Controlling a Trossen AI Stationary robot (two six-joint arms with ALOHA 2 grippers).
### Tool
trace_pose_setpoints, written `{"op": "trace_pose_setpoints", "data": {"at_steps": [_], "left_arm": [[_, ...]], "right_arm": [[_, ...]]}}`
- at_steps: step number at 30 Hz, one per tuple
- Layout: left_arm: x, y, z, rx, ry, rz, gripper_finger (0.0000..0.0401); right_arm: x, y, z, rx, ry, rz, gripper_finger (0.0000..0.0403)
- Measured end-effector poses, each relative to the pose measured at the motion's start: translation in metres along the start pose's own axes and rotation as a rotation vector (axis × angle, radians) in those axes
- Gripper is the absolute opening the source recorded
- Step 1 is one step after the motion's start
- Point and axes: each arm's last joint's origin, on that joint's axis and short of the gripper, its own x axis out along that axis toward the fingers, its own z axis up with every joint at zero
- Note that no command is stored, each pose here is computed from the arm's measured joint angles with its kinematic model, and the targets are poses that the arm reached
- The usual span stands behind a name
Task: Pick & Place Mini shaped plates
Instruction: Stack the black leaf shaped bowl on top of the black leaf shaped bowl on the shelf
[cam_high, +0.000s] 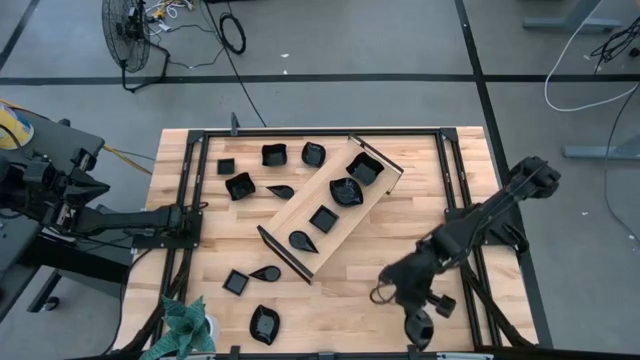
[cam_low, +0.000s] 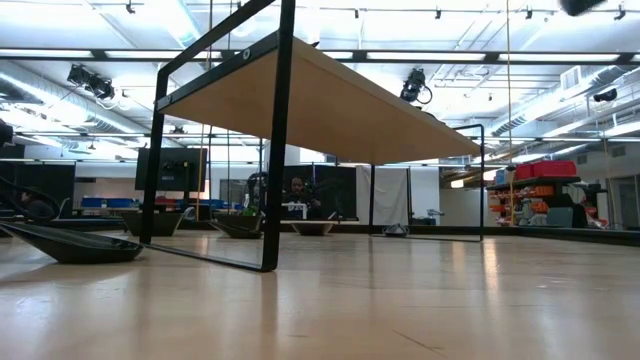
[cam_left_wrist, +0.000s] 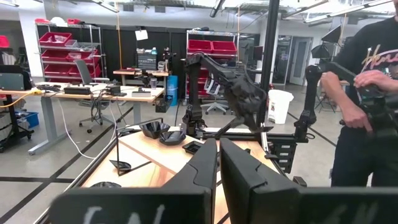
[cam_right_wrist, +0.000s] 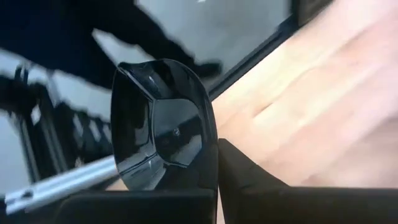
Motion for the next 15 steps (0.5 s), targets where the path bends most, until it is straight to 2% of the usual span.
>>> {"op": "trace_pose_setpoints", "data": {"at_steps": [7,15], "left_arm": [[0.000,0.000,0.000,0.000,0.000,0.000,0.0025],[0.000,0.000,0.000,0.000,0.000,0.000,0.0026]], "right_arm": [[-0.037,-0.018,0.001,0.138,-0.133,-0.143,0.0000],[-0.069,-0.036,-0.003,0.316,-0.228,-0.217,0.0000]]}}
